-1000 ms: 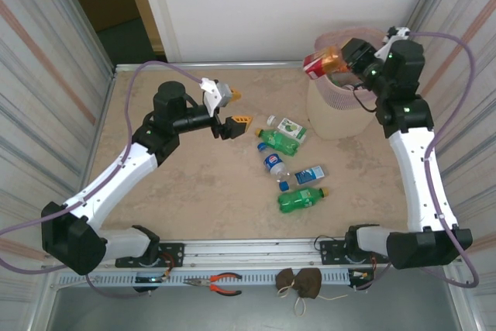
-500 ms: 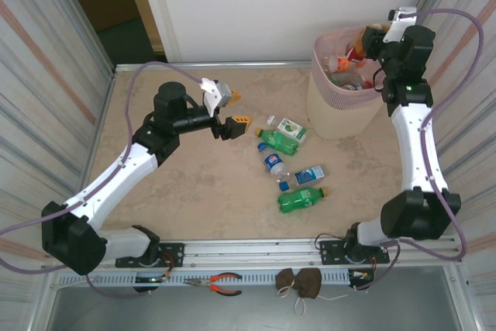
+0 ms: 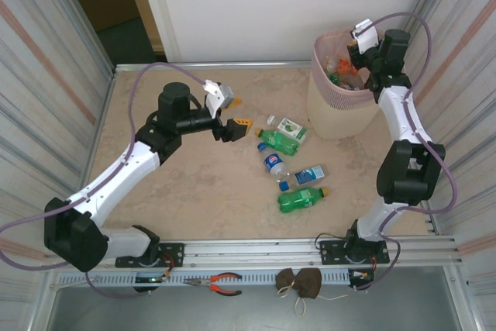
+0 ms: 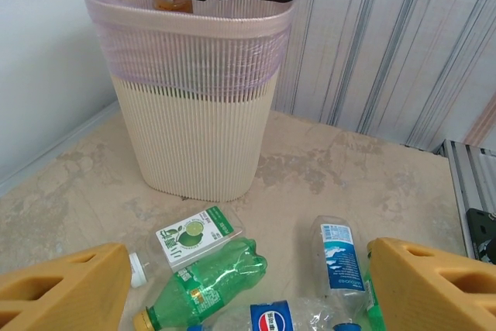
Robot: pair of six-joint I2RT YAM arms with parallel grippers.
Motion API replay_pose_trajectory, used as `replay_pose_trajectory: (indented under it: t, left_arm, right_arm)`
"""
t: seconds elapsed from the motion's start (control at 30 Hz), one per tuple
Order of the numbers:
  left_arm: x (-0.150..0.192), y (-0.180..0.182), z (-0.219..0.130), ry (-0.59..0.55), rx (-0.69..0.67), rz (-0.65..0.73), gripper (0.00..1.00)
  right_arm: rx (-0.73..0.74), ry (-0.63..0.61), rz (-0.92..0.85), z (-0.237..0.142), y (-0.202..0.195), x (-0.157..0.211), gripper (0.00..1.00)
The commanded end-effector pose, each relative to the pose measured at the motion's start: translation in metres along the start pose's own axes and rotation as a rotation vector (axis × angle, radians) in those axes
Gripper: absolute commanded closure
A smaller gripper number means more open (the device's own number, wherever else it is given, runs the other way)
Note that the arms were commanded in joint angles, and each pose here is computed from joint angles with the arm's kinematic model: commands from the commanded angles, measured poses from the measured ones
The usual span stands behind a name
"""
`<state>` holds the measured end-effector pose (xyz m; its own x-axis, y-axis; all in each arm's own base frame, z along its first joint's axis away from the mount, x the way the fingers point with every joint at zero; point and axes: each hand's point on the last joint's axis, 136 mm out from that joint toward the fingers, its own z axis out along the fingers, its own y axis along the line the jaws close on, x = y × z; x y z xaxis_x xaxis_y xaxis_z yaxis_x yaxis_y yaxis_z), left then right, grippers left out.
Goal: Put the plastic bottles in the bin
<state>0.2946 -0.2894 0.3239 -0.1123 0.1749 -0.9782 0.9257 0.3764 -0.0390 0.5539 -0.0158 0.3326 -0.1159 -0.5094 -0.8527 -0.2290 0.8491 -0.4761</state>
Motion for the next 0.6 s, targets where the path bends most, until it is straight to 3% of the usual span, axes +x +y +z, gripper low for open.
replay_pose_trajectory:
  t: [0.0,0.2,0.57]
  left_arm:
    - [-0.006,-0.001,0.001,0.0,0.002,-0.01,0.19]
    - [-0.004,0.002,0.003,0.008,-0.003,-0.011,0.19]
    - [-0.001,0.002,0.007,0.016,0.01,-0.014,0.19]
  right_arm:
    - [-0.004,-0.036,-0.118,0.01,0.0,-0.011,0.71]
    - [-0.008,-0.041,-0.188,0.018,0.001,-0.006,0.7]
    - [-0.049,0.053,-0.21,0.025,0.018,0.046,0.68]
